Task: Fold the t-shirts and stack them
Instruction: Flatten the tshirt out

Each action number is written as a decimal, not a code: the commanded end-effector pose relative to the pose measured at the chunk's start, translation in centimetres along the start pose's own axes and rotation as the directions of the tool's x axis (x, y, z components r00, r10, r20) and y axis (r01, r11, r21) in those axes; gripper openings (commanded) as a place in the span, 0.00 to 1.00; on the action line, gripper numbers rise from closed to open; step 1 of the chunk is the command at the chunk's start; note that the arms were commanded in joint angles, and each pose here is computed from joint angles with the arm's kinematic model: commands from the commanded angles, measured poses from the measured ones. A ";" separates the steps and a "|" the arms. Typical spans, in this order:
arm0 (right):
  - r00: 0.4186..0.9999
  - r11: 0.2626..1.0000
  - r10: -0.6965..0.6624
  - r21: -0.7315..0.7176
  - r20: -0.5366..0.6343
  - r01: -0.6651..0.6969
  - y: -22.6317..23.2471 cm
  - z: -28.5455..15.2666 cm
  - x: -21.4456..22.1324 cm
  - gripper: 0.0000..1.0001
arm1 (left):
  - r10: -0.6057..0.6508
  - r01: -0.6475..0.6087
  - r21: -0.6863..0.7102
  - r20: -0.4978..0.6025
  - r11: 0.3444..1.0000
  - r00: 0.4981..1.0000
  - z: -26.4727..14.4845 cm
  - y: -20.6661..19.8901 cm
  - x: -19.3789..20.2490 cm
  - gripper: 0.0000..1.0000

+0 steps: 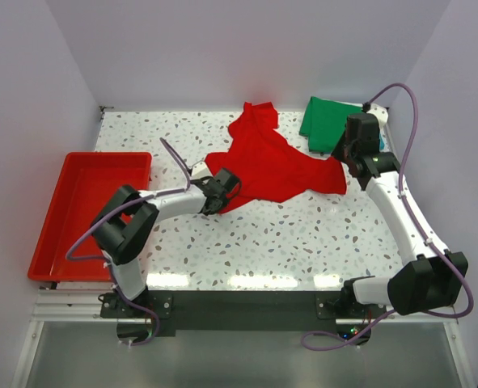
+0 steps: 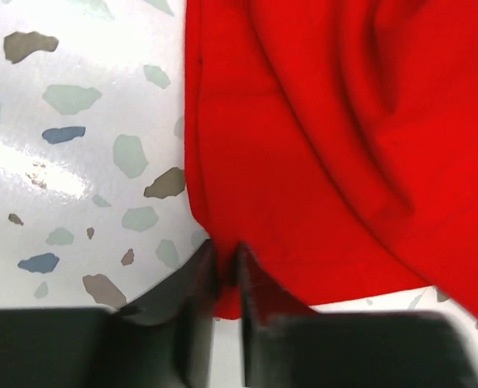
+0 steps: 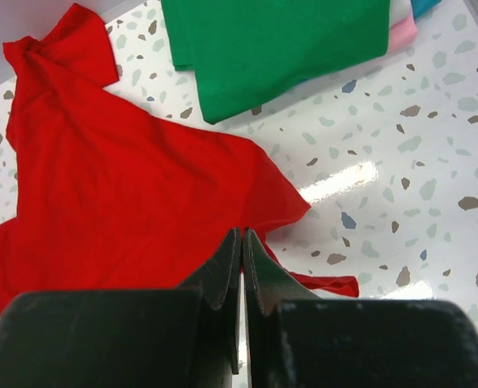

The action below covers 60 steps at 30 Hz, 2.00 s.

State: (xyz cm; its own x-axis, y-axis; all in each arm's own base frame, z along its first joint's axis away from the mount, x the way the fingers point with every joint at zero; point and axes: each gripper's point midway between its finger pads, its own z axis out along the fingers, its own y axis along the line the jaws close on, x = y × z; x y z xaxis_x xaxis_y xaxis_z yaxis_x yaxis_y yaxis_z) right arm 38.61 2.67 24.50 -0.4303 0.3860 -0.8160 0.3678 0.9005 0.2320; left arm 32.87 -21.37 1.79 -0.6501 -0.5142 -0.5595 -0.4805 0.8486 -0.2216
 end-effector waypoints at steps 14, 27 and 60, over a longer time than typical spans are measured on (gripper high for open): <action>0.978 0.988 0.116 -0.121 0.173 -0.096 1.4 -8.0 -9.4 0.00 | -0.132 0.028 0.302 0.330 0.953 0.935 -16.2 3.8 -18.5 0.00; 0.827 0.948 0.272 -0.285 0.492 -0.142 -2.6 -28.1 -18.8 0.00 | -0.351 -0.077 0.581 0.587 0.810 0.729 -40.8 8.2 -28.4 0.00; 0.639 0.866 0.357 -0.498 0.681 0.046 13.0 -16.0 -35.7 0.00 | -0.468 -0.300 0.736 0.636 0.606 0.613 -32.3 -7.5 -51.9 0.00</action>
State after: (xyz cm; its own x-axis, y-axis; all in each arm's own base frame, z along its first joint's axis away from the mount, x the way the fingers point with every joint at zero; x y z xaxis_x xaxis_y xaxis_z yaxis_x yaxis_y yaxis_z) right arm 52.14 6.40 55.86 0.1580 0.4452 -0.8814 -0.0704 0.8954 0.4397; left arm 56.09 -5.88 52.26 0.0823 -0.6110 -0.7874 0.2017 0.7839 -0.5872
